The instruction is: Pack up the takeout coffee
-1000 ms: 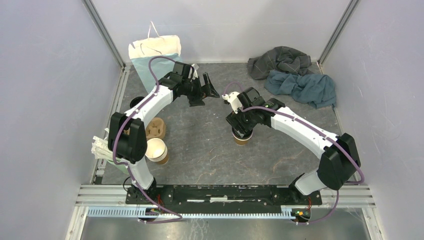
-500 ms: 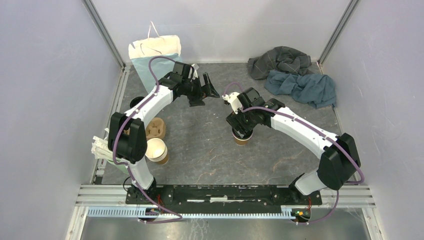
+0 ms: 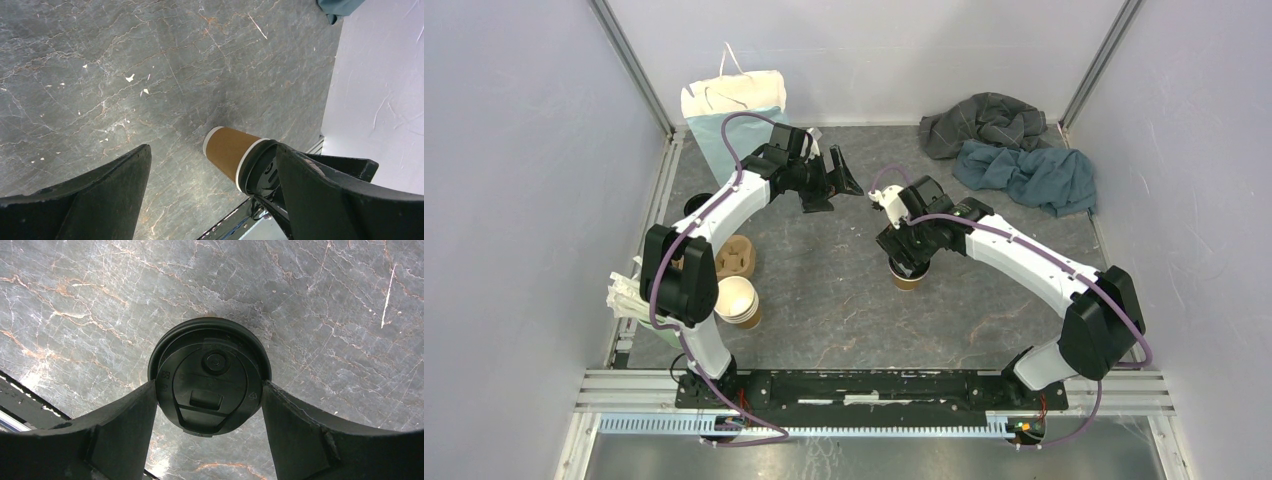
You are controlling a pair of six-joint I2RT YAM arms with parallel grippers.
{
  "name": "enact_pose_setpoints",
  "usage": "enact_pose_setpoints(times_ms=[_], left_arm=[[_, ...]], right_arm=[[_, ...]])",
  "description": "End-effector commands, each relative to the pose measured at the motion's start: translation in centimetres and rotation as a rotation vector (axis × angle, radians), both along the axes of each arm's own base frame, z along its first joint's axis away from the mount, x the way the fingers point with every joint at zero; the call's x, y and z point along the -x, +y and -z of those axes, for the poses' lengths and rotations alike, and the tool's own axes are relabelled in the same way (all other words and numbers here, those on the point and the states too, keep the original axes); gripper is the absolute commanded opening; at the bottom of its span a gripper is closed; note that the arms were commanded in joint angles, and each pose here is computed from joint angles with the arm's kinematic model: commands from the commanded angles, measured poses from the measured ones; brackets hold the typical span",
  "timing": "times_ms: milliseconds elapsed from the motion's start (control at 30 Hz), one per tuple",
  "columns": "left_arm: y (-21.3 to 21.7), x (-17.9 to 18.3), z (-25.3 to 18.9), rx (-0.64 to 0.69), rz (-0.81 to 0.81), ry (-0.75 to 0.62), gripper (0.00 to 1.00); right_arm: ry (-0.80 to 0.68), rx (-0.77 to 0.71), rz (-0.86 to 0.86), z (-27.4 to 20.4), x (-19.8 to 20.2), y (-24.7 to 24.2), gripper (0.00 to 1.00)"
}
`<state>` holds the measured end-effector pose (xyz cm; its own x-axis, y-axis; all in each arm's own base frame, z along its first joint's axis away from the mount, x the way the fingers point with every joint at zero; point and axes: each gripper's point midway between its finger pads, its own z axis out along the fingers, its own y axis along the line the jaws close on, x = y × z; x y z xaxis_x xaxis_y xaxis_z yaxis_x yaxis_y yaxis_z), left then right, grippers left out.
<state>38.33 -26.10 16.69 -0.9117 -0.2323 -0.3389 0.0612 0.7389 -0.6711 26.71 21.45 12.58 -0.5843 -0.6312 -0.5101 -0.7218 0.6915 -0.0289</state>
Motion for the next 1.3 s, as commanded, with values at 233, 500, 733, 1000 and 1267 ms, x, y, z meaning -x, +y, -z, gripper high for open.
enact_pose_setpoints(times_ms=[233,500,733,1000,1267], left_arm=[[-0.1,-0.2,-0.8,0.005,0.030,-0.039,1.00],[-0.1,-0.2,-0.7,0.004,0.032,-0.039,1.00],[0.0,-0.1,-0.6,0.002,0.032,-0.037,1.00],[-0.2,0.2,-0.9,0.013,0.041,-0.036,1.00],[-2.1,2.7,-1.0,0.050,0.084,0.014,1.00]], right_arm=[[0.005,-0.004,0.003,0.3,0.1,0.0,0.81],[0.013,-0.009,-0.004,0.5,0.0,0.4,0.82],[0.018,-0.009,-0.005,0.6,0.1,0.4,0.83],[-0.052,-0.019,0.027,-2.0,-1.0,0.3,0.93],[-0.152,-0.069,0.067,-5.9,-0.8,-0.8,0.98]])
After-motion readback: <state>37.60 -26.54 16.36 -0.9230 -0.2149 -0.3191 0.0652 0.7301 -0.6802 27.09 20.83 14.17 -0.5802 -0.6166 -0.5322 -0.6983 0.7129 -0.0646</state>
